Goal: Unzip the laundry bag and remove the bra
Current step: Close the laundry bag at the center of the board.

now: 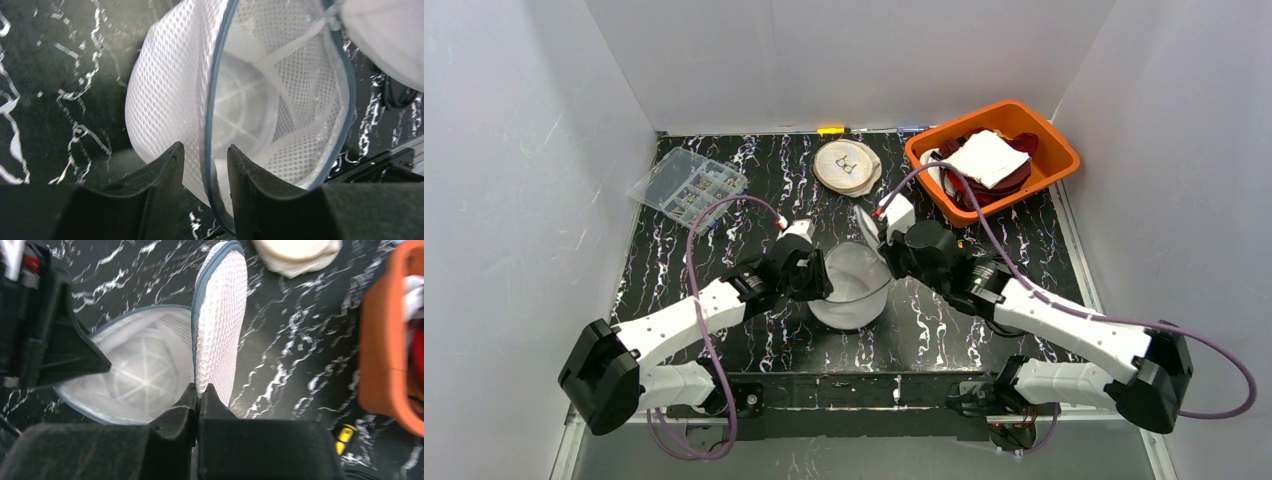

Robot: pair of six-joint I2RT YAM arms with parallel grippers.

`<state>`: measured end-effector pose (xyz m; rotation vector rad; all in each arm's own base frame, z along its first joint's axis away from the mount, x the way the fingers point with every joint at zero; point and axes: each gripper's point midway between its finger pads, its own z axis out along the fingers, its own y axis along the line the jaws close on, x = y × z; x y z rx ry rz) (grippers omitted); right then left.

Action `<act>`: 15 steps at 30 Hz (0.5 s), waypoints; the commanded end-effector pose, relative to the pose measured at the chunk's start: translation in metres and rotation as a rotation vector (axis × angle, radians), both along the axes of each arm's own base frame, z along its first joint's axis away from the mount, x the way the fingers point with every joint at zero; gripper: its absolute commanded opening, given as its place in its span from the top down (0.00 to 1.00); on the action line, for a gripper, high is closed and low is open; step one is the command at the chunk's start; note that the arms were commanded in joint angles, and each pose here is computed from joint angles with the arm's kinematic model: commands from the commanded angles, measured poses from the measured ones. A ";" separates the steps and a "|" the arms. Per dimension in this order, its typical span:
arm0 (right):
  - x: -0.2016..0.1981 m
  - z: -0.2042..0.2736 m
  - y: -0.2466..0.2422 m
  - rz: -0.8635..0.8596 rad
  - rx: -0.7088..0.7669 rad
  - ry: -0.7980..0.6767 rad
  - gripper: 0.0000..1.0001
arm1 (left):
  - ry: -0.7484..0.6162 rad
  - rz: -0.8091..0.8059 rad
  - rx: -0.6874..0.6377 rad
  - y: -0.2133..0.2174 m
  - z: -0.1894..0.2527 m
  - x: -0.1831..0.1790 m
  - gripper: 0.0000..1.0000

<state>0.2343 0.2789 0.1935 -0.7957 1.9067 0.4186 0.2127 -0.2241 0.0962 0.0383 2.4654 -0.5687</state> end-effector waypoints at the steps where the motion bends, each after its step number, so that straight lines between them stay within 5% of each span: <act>1: 0.010 0.053 -0.035 -0.167 -0.068 -0.145 0.99 | -0.045 -0.018 -0.090 -0.030 0.028 0.022 0.66; 9: -0.013 0.059 -0.046 -0.268 -0.281 -0.307 0.99 | -0.039 -0.065 -0.204 -0.082 0.031 0.051 0.81; 15: -0.013 0.026 -0.036 -0.305 -0.433 -0.372 0.99 | -0.012 -0.070 -0.199 -0.088 0.024 0.053 0.80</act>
